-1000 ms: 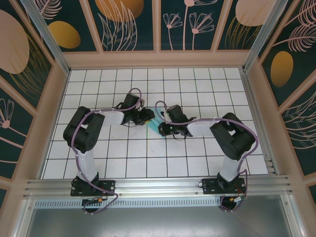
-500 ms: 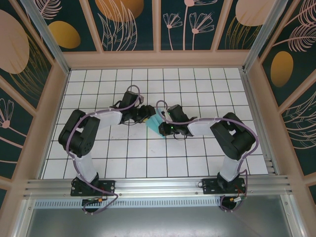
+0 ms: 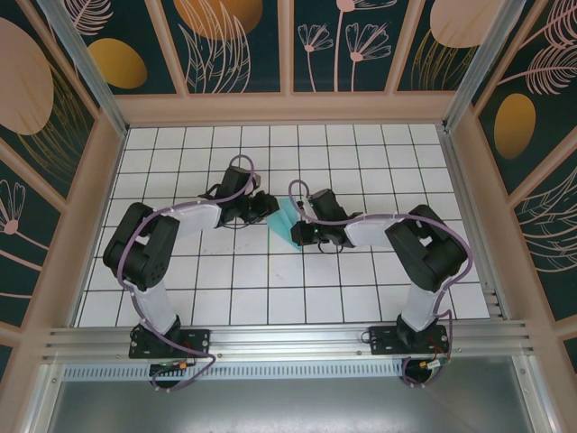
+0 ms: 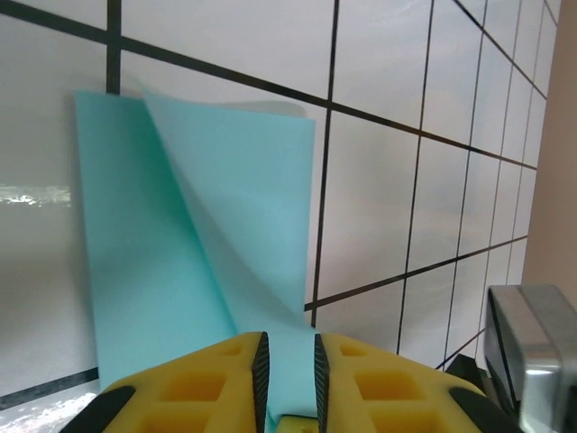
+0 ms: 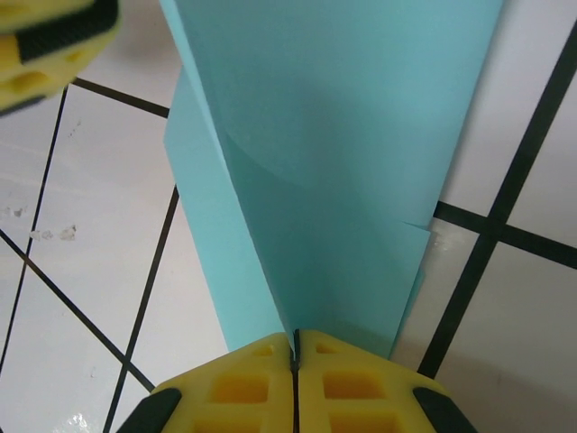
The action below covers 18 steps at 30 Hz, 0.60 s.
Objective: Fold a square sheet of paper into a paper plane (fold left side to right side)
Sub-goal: Fourth fold the wing at the center of the table.
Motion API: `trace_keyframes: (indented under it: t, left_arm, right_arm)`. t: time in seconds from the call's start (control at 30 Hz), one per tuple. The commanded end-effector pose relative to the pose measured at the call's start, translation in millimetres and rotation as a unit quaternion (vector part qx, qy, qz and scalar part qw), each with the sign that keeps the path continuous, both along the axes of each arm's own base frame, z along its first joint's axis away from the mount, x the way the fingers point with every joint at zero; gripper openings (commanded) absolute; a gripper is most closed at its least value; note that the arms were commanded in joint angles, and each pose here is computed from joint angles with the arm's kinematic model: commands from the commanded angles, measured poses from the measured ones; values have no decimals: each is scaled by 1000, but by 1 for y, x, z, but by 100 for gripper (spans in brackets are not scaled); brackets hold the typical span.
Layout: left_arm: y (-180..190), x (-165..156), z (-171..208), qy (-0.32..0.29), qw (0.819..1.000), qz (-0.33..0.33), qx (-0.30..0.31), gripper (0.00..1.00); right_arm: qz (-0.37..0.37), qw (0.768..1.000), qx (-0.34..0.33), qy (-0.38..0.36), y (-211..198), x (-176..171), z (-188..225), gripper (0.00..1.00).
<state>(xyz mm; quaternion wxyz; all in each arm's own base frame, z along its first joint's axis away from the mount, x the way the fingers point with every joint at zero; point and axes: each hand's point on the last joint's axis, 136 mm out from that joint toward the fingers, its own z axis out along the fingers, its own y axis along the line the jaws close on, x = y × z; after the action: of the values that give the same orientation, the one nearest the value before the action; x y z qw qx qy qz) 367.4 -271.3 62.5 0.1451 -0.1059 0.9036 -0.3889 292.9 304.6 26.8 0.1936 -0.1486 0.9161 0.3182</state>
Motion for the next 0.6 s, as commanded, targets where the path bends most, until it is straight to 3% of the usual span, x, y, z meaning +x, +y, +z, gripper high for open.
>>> trace_keyframes:
  t: [0.0, 0.57]
  left_arm:
    - [-2, -7, -17, 21, 1000, -8, 6, 24]
    - [-8, -9, -40, 42, 999, -17, 9, 31]
  right_arm:
    - [4, 1000, 20, 7, 2, -2, 2, 8]
    - [15, 1000, 9, 23, 3, -4, -7, 10]
